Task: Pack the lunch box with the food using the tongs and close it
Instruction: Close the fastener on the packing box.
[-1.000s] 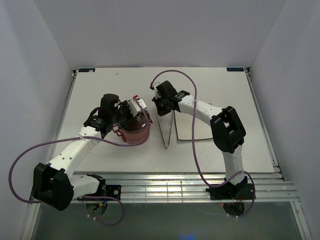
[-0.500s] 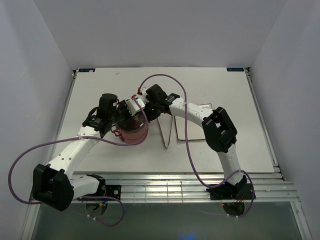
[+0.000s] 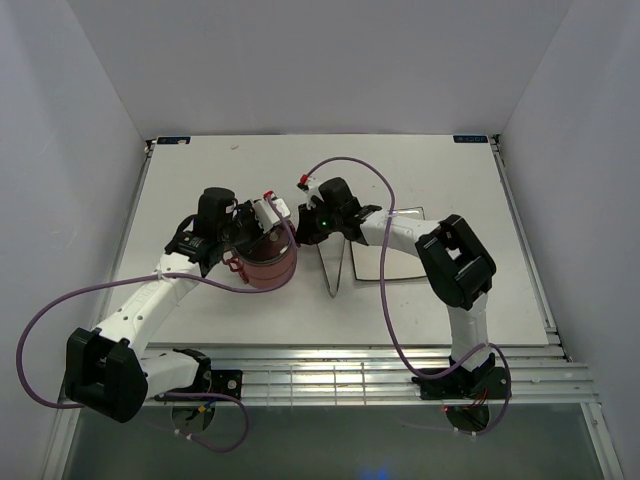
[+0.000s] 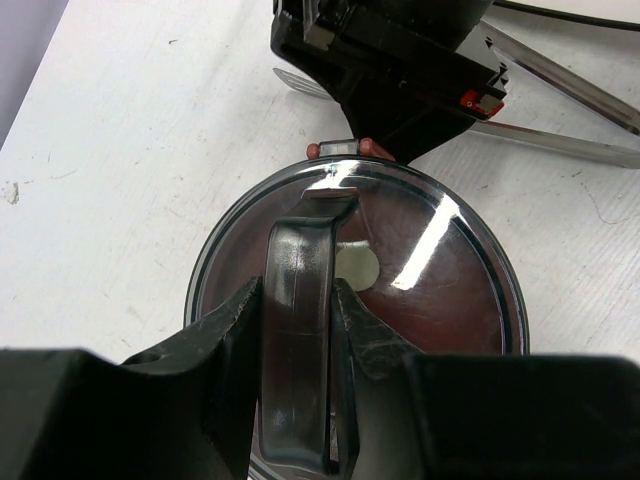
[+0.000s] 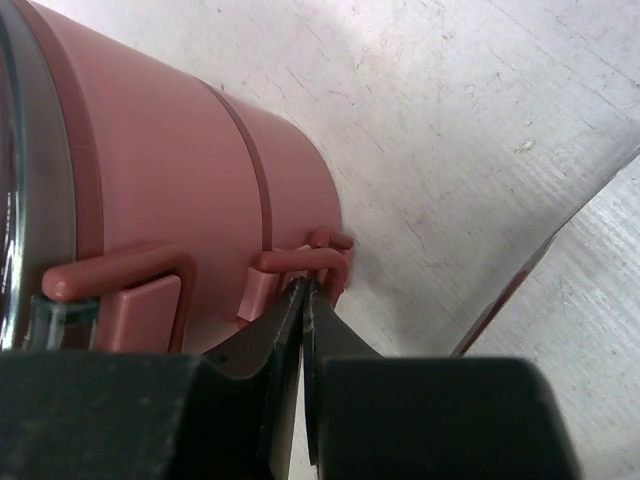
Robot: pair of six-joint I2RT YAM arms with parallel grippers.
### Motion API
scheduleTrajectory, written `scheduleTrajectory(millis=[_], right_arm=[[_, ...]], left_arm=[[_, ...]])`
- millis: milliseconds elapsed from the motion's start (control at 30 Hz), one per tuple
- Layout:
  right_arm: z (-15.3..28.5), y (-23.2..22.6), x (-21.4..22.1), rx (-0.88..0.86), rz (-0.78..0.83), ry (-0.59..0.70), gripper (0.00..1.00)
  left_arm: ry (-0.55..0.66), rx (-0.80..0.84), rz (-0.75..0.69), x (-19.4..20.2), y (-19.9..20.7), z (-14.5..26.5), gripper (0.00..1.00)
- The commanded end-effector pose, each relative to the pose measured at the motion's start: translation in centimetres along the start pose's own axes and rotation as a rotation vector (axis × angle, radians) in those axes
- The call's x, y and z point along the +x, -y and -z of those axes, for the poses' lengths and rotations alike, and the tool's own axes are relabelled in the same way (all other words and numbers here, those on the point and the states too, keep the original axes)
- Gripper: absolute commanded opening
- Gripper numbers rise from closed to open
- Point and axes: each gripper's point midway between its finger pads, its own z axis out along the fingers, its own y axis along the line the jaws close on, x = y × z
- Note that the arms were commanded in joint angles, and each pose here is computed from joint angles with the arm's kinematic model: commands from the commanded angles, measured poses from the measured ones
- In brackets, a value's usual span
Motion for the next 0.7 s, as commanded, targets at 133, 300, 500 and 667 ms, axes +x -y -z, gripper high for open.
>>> scheduleTrajectory(millis=[133, 300, 500, 667], right_arm=[[0.5, -7.2, 3.2, -0.248, -0.113, -0.091, 0.08], [2.4, -2.1, 0.9, 0.032, -0.088, -0.046, 0.08], [5.9, 1.6, -2.2, 0.189, -0.063, 0.031, 0.08], [4.8, 2.8, -2.1, 0.234, -0.03, -0.046, 0.08]], left_arm=[[-0.284, 0.197, 0.101, 8.7, 6.4, -0.2, 0.0], [-0.25, 0.212, 0.044, 8.7, 6.1, -0.1, 0.0], [-0.235, 0.207, 0.062, 8.1, 4.7, 0.2, 0.0], [-0.255, 0.203, 0.068, 8.1, 4.7, 0.9, 0.0]])
